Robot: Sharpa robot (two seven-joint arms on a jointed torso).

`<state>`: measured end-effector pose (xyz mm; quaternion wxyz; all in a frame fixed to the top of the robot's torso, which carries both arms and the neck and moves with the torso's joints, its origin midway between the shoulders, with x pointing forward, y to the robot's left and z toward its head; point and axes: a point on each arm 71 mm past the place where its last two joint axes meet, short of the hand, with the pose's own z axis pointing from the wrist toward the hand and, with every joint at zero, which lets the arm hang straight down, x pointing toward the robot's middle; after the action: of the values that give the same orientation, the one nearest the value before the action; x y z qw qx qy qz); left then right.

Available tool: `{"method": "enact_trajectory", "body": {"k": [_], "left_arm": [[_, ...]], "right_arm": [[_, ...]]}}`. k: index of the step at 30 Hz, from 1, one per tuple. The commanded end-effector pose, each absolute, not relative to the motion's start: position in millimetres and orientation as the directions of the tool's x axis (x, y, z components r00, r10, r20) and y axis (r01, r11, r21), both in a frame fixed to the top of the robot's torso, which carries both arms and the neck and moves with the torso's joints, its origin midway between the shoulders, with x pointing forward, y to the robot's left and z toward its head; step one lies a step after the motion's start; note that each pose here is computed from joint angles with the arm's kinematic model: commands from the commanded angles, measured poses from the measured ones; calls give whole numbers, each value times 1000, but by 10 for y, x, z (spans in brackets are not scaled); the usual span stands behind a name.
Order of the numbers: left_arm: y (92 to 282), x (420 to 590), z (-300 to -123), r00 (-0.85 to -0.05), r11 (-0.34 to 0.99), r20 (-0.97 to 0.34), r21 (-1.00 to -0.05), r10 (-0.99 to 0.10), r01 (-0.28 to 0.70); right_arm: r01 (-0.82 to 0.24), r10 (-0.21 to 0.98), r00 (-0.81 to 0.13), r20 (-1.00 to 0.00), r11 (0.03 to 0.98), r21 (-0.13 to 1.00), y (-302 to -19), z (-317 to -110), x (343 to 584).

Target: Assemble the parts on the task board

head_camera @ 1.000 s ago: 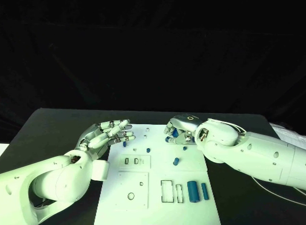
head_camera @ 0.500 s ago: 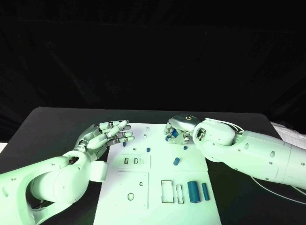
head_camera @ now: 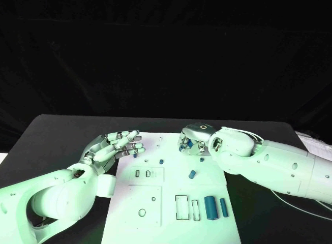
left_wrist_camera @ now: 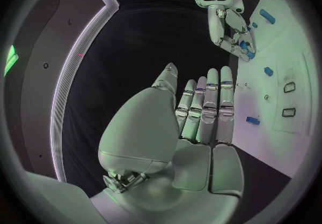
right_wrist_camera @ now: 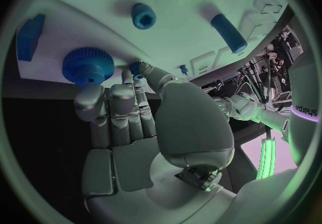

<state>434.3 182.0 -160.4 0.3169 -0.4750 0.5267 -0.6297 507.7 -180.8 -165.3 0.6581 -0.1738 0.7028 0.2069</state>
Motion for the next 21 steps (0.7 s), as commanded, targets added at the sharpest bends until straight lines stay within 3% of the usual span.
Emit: {"method": "enact_trajectory", "body": {"k": [1,8,21], "left_arm": [[1803,4337,-1588,-365,-253,274,-962,-890,-105],[1816,4345,-1591,-359,-249,271,-963,-893,-106],[1804,4340,-1578,-365,-249,272,-962,-890,-110]], "right_arm": [[-532,89,10,-996,844,70,-1786,-1597,5049],[-523,203,111,-973,844,116,-1778,-1454,5040],[-490,246,148,-958,860,145,-1610,-1387,5168]]}}
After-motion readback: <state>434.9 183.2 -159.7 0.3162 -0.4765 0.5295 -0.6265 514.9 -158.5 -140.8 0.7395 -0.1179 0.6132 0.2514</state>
